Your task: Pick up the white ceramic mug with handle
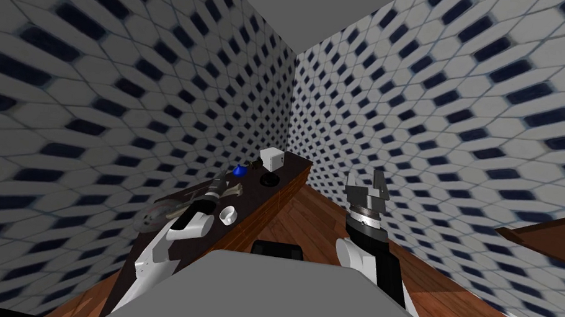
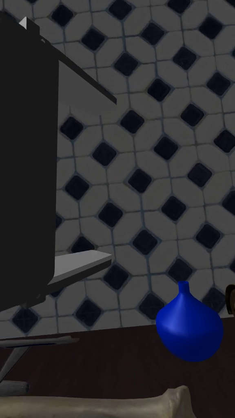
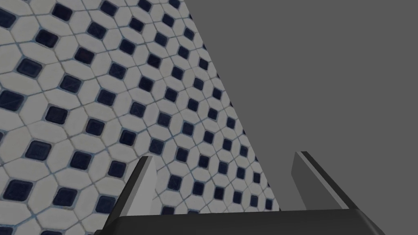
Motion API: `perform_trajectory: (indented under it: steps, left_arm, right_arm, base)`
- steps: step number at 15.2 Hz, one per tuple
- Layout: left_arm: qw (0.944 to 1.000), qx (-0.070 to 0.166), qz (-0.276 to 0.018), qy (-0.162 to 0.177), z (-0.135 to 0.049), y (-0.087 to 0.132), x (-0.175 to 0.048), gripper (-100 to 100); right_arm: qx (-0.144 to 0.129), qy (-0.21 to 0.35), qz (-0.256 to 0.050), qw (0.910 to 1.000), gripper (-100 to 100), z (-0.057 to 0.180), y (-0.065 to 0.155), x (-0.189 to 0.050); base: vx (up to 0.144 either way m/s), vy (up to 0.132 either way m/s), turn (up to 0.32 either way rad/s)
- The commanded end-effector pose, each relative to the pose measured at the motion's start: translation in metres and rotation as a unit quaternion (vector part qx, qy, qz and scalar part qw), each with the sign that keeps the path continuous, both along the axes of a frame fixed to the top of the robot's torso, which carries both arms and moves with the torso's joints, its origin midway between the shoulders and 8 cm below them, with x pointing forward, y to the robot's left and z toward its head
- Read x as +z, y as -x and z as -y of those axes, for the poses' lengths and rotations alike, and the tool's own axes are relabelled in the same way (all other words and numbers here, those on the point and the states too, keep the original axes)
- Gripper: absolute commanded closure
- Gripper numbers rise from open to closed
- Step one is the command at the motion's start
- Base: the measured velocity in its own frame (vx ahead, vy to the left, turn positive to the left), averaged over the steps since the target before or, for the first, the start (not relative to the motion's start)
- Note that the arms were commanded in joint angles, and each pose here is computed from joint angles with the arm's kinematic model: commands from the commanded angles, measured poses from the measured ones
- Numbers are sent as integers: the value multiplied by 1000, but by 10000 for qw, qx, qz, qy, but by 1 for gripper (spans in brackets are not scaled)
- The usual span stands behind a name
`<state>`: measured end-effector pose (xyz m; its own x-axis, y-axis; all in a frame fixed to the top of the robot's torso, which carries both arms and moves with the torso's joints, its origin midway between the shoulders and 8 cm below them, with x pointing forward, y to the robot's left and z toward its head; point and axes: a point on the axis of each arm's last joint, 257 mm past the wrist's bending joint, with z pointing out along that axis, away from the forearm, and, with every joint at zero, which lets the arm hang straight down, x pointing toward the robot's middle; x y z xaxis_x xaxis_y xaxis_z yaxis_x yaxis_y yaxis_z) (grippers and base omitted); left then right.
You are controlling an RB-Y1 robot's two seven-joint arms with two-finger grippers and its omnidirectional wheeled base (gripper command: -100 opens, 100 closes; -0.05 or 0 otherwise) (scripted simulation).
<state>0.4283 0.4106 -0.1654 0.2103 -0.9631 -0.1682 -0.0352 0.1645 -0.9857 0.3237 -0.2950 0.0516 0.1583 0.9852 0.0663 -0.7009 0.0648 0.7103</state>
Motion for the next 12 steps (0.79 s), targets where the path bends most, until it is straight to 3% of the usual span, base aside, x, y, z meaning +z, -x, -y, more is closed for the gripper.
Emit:
perform_trajectory:
  steps: [1,2,3,6,7,10,11,12]
  left_arm:
    - [9996,89,-274,62,-10,-2,-16,-100]
    - [9993,101,-341,76,-11,-2,-20,-100]
    - [9984,197,-519,123,-23,-3,-32,-100]
    - [9970,232,-715,168,-25,-1,-42,-100]
    - [9947,342,-936,234,-37,0,-57,-100]
    - [9930,369,-1089,270,-38,2,-65,-100]
    - [9895,485,-1317,348,-50,5,-79,-100]
    - [9881,501,-1403,369,-51,6,-84,-100]
  right_arm:
    - [0,0,0,10000,0,0,0,0]
    - [0,0,0,10000,0,0,0,0]
    - [0,0,0,10000,0,0,0,0]
    - [0,0,0,10000,0,0,0,0]
    - [0,0,0,10000,0,0,0,0]
    - [0,0,0,10000,0,0,0,0]
    - [0,0,0,10000,0,0,0,0]
    - [0,0,0,10000,0,0,0,0]
  base:
    - [-4,-9,-102]
    - [-3,-4,-50]
    - [-3,-8,-93]
    - [-2,-4,-52]
    - [0,-6,-80]
    - [-1,-4,-54]
    - [-1,-5,-76]
    - [-1,-4,-92]
